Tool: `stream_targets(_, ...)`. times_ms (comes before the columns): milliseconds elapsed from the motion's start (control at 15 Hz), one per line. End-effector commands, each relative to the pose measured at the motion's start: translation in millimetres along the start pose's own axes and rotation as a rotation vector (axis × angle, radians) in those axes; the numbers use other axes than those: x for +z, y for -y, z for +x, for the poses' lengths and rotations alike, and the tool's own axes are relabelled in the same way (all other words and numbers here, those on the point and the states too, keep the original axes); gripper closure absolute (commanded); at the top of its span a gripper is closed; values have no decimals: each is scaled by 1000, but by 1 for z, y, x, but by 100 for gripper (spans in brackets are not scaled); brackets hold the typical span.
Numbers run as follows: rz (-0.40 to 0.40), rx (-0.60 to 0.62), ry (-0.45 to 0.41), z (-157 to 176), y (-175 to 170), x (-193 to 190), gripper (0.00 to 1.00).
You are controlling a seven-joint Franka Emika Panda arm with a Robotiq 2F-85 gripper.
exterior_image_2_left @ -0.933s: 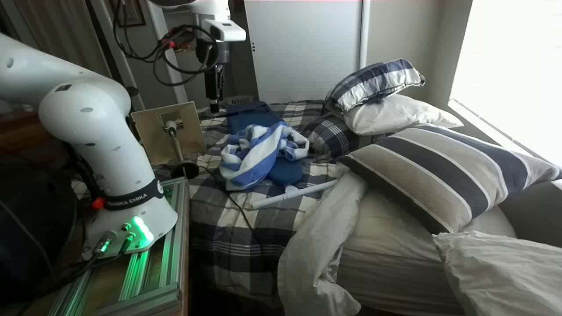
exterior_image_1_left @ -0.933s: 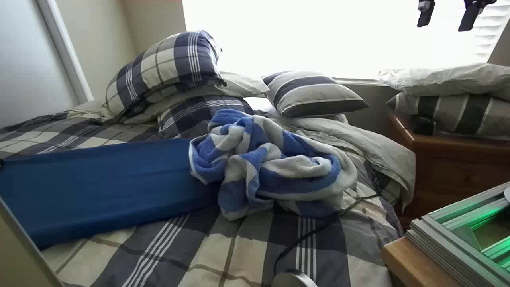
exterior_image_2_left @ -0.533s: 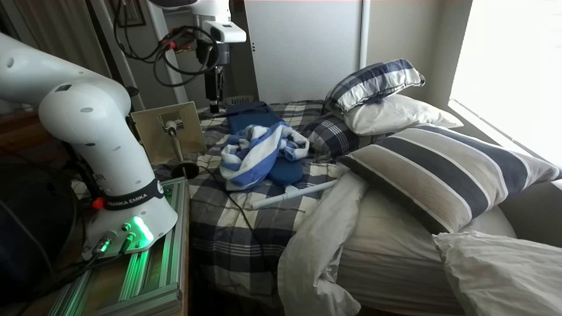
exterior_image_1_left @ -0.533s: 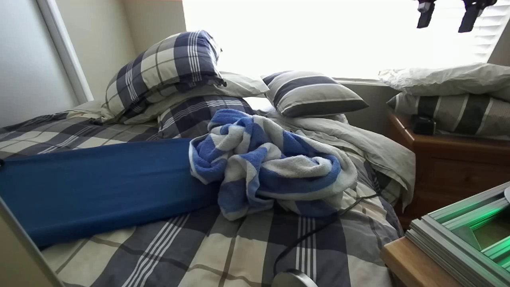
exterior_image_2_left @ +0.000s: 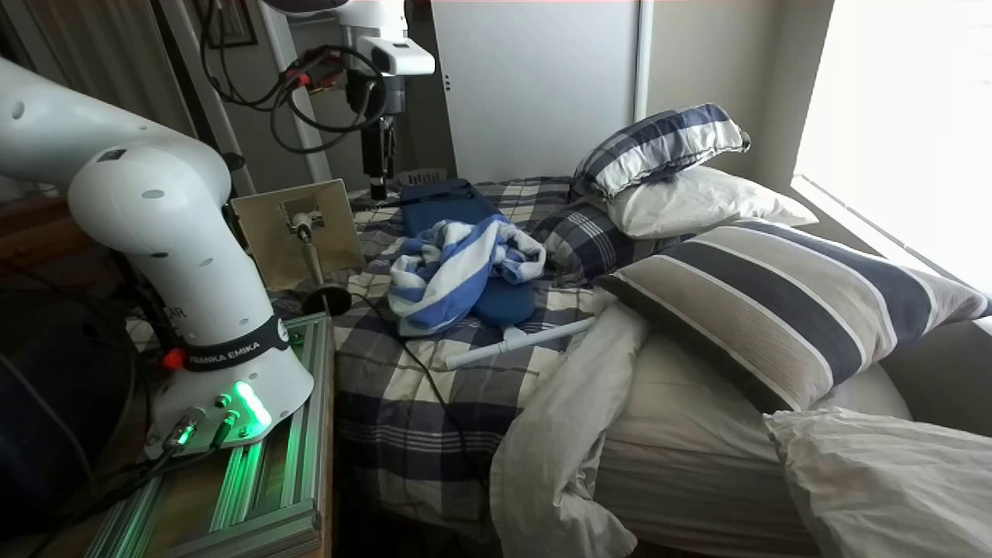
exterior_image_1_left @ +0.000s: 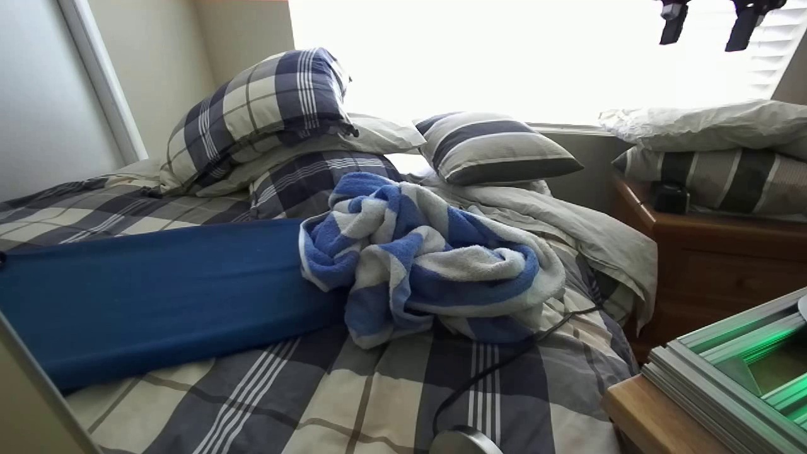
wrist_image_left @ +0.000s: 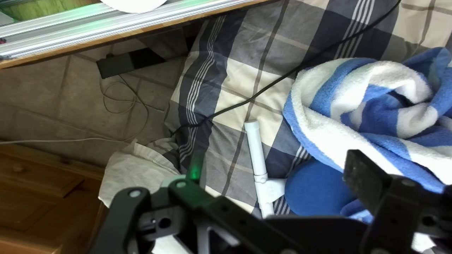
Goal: Lay the towel on the ironing board
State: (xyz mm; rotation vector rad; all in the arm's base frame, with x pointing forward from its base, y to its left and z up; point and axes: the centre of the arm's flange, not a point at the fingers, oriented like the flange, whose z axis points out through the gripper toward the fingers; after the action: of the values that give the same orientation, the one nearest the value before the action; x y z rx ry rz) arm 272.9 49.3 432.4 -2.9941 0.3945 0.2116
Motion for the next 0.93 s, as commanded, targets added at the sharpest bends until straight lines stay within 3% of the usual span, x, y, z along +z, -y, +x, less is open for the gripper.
stream_targets(0, 0, 0, 0, 0, 0, 0, 0)
stream_targets(200, -11, -79, -6, 3, 40, -11, 0)
stream_targets(600, 6, -232, 38, -22, 166, -16, 0)
stream_targets(867, 5, -224, -5, -36, 241, 0, 0)
